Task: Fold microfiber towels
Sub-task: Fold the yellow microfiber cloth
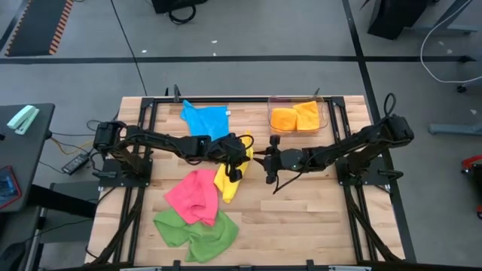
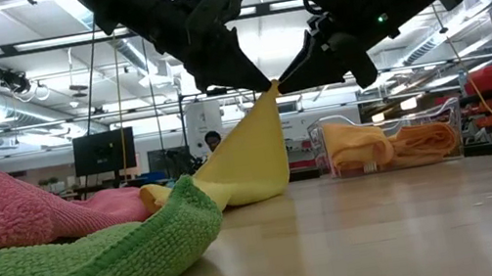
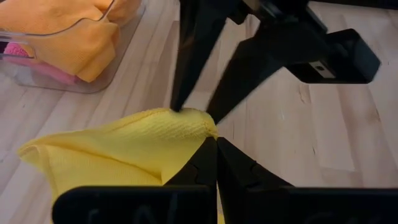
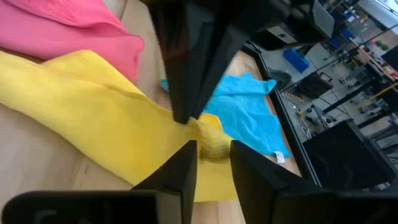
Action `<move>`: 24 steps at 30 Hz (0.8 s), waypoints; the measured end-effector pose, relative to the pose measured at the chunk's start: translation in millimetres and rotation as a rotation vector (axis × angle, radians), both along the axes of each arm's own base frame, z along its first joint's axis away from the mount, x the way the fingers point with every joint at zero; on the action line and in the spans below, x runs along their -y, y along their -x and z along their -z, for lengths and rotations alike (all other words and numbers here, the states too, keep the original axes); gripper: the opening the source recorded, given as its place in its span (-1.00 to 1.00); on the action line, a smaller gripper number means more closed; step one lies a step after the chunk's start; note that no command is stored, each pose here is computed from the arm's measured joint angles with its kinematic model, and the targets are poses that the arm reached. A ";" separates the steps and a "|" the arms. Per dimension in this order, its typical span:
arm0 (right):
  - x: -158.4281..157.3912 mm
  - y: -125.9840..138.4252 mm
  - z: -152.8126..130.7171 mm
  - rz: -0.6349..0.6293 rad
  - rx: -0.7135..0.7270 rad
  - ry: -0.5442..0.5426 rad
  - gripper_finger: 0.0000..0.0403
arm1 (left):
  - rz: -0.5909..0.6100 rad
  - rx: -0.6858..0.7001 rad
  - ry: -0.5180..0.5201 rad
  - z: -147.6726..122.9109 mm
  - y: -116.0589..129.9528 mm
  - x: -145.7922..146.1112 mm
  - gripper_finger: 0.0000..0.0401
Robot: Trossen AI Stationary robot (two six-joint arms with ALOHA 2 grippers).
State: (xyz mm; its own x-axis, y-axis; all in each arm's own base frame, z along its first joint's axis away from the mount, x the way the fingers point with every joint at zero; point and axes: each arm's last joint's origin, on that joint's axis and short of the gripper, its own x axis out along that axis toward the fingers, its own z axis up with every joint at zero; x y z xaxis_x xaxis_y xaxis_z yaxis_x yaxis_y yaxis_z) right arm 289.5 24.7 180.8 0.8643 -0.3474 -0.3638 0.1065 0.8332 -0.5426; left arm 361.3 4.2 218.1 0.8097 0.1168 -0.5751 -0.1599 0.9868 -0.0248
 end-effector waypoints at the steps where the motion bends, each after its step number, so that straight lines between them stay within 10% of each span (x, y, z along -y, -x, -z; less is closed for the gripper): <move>1: 1.1 -0.1 0.0 0.004 0.000 0.000 -0.50 | 0.000 0.000 0.000 0.0 0.0 0.1 -0.97; 12: 5.0 -0.4 0.0 0.015 -0.002 0.004 -0.94 | 0.006 0.002 -0.001 -0.1 -0.1 2.0 -0.98; 24: 4.0 7.2 -5.4 0.019 -0.057 0.067 -0.98 | 0.003 -0.018 0.008 0.9 1.5 3.0 -0.74</move>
